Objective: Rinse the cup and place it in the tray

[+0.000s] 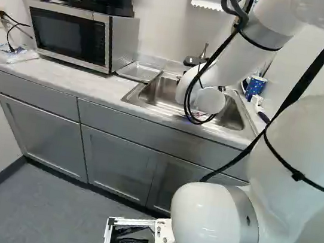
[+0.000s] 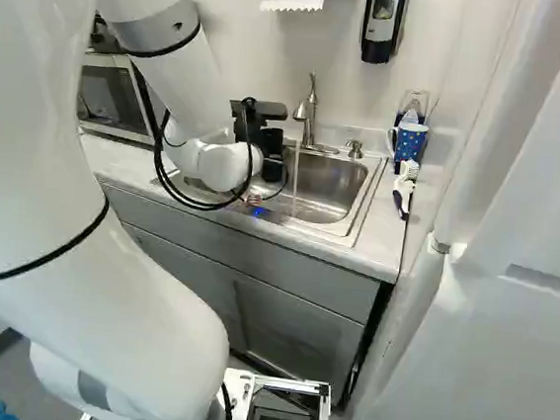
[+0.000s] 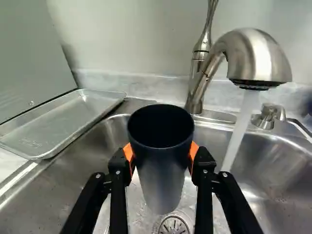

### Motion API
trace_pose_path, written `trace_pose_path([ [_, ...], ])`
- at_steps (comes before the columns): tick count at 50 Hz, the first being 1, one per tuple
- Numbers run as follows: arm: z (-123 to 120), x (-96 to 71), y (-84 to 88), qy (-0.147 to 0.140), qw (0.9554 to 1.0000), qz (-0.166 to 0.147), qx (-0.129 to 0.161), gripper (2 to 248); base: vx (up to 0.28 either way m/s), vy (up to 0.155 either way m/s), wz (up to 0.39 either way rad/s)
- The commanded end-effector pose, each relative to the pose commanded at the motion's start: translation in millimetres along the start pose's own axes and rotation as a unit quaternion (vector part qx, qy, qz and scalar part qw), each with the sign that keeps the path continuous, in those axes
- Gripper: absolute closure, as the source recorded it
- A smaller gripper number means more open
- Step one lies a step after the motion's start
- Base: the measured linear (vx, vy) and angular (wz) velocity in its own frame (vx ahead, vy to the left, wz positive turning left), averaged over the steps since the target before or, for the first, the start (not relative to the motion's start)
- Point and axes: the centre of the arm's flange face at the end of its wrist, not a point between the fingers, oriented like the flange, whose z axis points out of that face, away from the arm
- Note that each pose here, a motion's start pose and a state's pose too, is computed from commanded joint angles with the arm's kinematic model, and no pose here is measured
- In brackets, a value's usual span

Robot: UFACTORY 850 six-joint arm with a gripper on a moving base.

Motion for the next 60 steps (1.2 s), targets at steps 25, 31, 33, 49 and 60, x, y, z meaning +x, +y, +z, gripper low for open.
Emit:
trace_pose_path([
  [25, -8, -0.9, 33.0, 0.012, 0.9991, 0.009, -0.040, 126, 0.000, 0.000, 0.000],
  [31, -11, -1.8, 41.4, 0.012, 0.9986, 0.012, -0.050, 126, 0.000, 0.000, 0.000],
  [33, -11, -1.8, 43.8, 0.012, 0.9985, 0.012, -0.053, 126, 0.000, 0.000, 0.000],
  [49, -11, -1.8, 43.8, 0.012, 0.9985, 0.012, -0.053, 126, 0.000, 0.000, 0.000],
  [60, -11, -1.8, 43.8, 0.012, 0.9985, 0.012, -0.053, 126, 0.000, 0.000, 0.000],
])
